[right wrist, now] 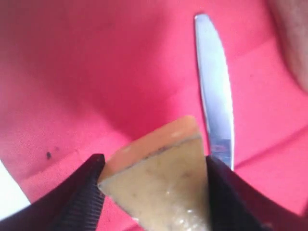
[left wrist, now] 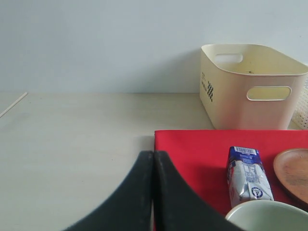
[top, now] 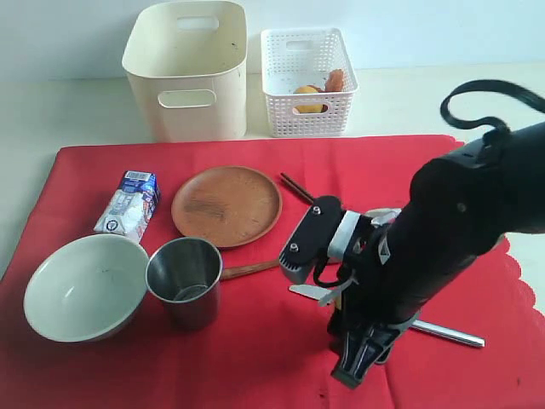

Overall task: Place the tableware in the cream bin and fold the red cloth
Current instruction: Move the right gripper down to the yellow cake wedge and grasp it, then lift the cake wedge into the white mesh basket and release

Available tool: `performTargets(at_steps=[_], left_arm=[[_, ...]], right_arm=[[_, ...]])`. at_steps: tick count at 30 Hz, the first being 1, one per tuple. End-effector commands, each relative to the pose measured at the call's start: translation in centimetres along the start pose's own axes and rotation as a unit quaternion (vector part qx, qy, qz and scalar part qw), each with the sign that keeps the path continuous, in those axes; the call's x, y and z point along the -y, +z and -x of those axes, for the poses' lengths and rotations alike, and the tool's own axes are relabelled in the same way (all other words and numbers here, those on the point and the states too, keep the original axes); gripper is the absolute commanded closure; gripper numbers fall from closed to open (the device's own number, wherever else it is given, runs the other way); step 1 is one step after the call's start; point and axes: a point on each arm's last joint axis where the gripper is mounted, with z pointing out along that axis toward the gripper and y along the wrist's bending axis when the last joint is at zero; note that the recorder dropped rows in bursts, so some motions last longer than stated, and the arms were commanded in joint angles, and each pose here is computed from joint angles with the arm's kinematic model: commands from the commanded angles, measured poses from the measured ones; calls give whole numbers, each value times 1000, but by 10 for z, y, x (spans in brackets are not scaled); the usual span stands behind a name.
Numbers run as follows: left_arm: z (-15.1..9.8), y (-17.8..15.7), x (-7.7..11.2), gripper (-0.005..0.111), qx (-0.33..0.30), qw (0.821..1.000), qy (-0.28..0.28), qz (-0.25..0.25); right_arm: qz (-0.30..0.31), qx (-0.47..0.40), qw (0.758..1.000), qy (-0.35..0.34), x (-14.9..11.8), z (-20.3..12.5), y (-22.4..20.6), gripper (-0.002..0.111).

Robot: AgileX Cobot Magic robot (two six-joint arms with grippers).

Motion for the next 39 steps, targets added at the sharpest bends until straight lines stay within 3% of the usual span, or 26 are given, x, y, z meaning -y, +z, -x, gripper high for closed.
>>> performTargets(at_steps=[1,11,18,24,32,35,39], left_arm=[[1,-1,0,105,6,1000,-1,-2],[1,-1,0,105,6,1000,-1,-2],[1,-1,0,105,6,1000,-1,-2],[1,-1,0,105,6,1000,-1,-2],[1,-1,0,105,6,1000,-1,-2],[1,-1,0,105,6,1000,-1,-2],[1,-1,0,105,6,1000,-1,-2]], right_arm=[[-23,66,998,-7,-1,5,-30,108],[-78,214,974,3,4,23,-60,108],[-139,376,915,51,20,45,-80,108],[-206,449,861,120,60,46,-88,108],[-310,554,758,146,98,49,-90,108],[-323,567,746,137,100,51,-86,108],[-328,563,746,136,104,53,-73,108]])
